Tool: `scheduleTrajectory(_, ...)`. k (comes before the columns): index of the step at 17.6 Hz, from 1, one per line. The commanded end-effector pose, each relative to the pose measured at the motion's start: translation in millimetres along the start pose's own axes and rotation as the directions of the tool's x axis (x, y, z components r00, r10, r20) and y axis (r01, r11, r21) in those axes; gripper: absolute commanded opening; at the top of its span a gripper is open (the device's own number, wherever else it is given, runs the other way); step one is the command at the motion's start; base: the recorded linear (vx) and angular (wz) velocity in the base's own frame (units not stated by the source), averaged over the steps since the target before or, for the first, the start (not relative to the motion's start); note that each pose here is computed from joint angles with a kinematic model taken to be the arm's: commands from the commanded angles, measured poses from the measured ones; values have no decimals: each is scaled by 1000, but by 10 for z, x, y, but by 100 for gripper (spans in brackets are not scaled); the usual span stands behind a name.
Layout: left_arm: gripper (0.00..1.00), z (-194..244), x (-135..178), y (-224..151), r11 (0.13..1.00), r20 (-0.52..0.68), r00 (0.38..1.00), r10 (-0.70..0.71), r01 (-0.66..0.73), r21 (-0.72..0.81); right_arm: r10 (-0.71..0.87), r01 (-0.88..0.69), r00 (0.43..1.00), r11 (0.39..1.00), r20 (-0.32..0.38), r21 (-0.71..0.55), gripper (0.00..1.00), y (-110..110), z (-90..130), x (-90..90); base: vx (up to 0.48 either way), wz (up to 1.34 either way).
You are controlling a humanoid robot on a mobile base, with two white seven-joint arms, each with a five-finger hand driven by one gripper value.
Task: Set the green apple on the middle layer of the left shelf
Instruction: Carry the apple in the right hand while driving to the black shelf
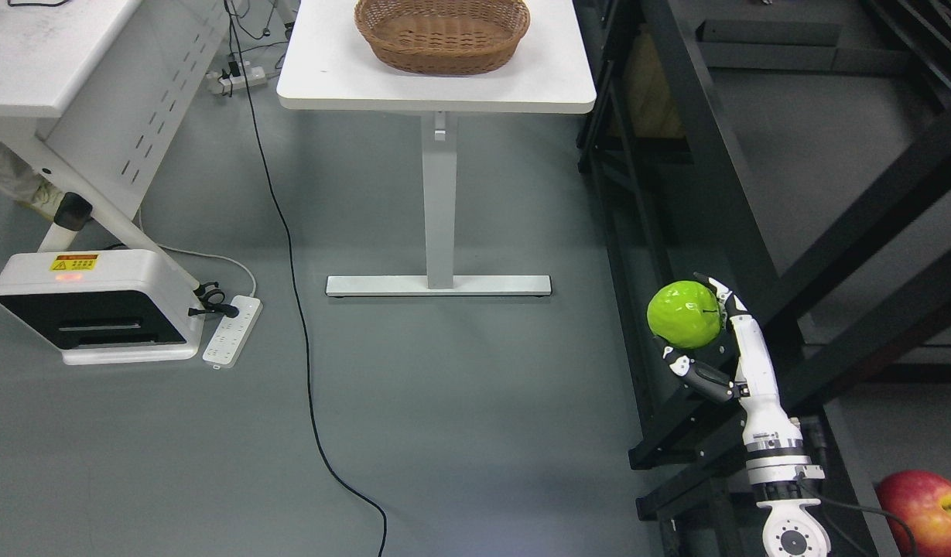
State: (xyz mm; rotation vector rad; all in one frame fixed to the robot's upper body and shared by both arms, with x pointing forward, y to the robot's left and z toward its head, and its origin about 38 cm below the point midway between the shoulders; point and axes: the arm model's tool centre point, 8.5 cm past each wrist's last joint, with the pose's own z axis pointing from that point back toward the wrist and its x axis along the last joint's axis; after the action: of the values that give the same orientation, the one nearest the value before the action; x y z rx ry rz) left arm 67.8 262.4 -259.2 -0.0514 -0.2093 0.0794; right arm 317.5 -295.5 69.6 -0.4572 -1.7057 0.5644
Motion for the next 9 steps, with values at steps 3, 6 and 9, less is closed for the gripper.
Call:
scheduleTrajectory(3,100,14,12,111,1000,2,1000,-3,3,17,-1,1,1000,1000,-3,-1,0,1,-8,-2,-133,-330)
scheduleTrajectory(6,100,14,12,111,1000,2,1000,-3,3,17,-12,12,1000,1000,-17,-10,0,14,-25,-2,-124,-350)
scheduleTrajectory(9,100,14,12,111,1000,2,1000,-3,3,17,-14,14,999,1000,-33,-18,0,-5,-51,-11,-112,-409)
